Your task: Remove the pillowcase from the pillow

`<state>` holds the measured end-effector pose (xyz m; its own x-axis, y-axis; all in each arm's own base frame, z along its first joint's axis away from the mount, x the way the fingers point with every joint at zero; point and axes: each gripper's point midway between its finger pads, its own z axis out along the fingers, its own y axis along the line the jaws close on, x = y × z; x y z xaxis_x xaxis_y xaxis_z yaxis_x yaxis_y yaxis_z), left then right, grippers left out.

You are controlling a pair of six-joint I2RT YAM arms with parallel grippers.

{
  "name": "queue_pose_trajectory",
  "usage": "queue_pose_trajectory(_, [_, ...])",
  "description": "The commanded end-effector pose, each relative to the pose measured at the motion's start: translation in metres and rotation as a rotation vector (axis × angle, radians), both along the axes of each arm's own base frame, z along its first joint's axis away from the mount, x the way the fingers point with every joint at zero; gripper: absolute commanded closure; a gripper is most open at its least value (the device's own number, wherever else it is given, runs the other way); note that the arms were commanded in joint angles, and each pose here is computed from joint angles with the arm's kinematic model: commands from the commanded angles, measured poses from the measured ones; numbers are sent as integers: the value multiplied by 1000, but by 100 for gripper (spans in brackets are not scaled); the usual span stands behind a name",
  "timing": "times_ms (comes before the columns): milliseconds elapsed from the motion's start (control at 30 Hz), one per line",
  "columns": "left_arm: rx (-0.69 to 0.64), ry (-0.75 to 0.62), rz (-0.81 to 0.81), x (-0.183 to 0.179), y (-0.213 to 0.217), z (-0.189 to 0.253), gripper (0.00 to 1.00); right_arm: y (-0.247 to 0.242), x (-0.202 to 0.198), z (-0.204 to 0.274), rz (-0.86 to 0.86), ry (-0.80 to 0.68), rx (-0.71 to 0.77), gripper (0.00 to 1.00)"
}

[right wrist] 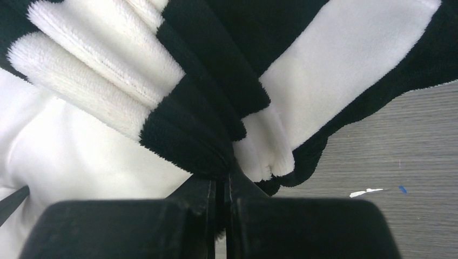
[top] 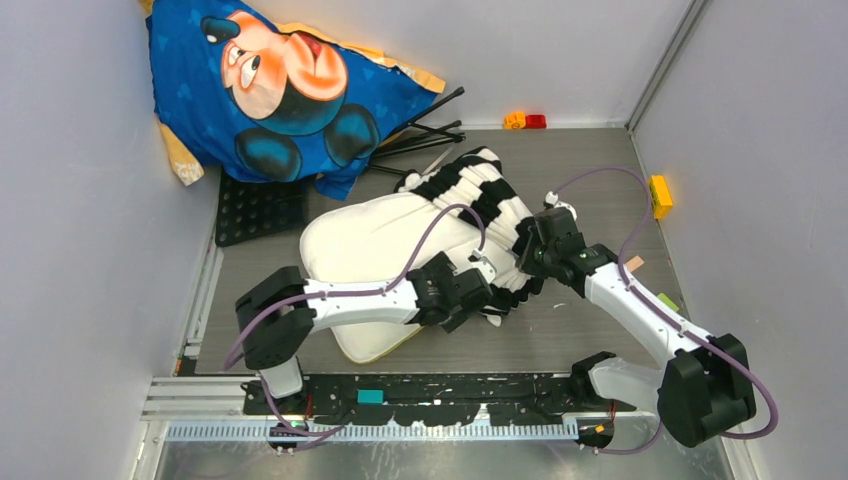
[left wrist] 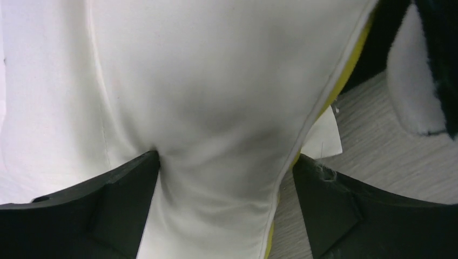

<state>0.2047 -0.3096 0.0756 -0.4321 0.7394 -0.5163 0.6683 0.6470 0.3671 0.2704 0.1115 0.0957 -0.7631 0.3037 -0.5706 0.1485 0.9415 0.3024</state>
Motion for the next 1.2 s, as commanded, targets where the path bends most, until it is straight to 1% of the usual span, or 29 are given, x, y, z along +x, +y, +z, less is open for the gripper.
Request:
queue_pose_trajectory(0, [-25, -85, 95, 16, -5, 0, 14, -13, -2, 0, -48, -13, -32, 98])
queue_pose_trajectory(33, [6, -96, 115, 17, 1, -3, 33, -14, -1, 0, -53, -14, -37, 98])
queue_pose_trajectory(67, [24, -114, 141, 20, 6, -1, 49, -15, 0, 1, -60, -17, -44, 99])
queue_pose_trajectory(100, [35, -135, 163, 23, 11, 2, 63, -17, 1, 1, -65, -19, -52, 99])
queue_pose_trajectory(133, [41, -158, 181, 25, 16, 6, 72, -18, 2, 1, -71, -22, -59, 98])
queue_pose_trajectory(233, [9, -170, 220, 29, 29, 22, 93, -23, 6, 3, -95, -35, -81, 98])
queue_pose_trajectory(267, [-9, -168, 235, 29, 35, 28, 98, -25, 7, 4, -103, -40, -89, 99])
queue_pose_trajectory(300, [-28, -170, 255, 31, 42, 36, 100, -27, 8, 5, -110, -47, -97, 98])
queue_pose_trajectory(433, [-118, -172, 308, 31, 70, 75, 100, -44, 13, 16, -167, -76, -170, 99])
queue_pose_trajectory(500, [-183, -177, 328, 29, 87, 99, 100, -56, 14, 21, -214, -85, -220, 100])
queue_pose_trajectory(600, [-275, -154, 362, 26, 110, 121, 100, -69, 16, 29, -265, -99, -273, 100])
queue_pose_trajectory(733, [-420, -80, 423, 25, 139, 134, 100, -76, 16, 37, -299, -123, -299, 100])
queue_pose_trajectory(800, [-497, -60, 457, 26, 151, 137, 100, -78, 15, 40, -310, -134, -295, 99])
queue_pose_trajectory(867, [-545, -47, 484, 25, 161, 139, 100, -78, 14, 41, -314, -141, -291, 96])
queue_pose_trajectory(1100, [-576, -30, 523, 21, 174, 139, 100, -76, 11, 55, -301, -183, -259, 89])
queue_pose_trajectory(1133, [-578, -28, 520, 20, 174, 139, 100, -73, 11, 56, -285, -184, -247, 88])
queue_pose_trajectory(1167, [-584, -26, 510, 20, 173, 140, 100, -70, 11, 58, -265, -187, -237, 84])
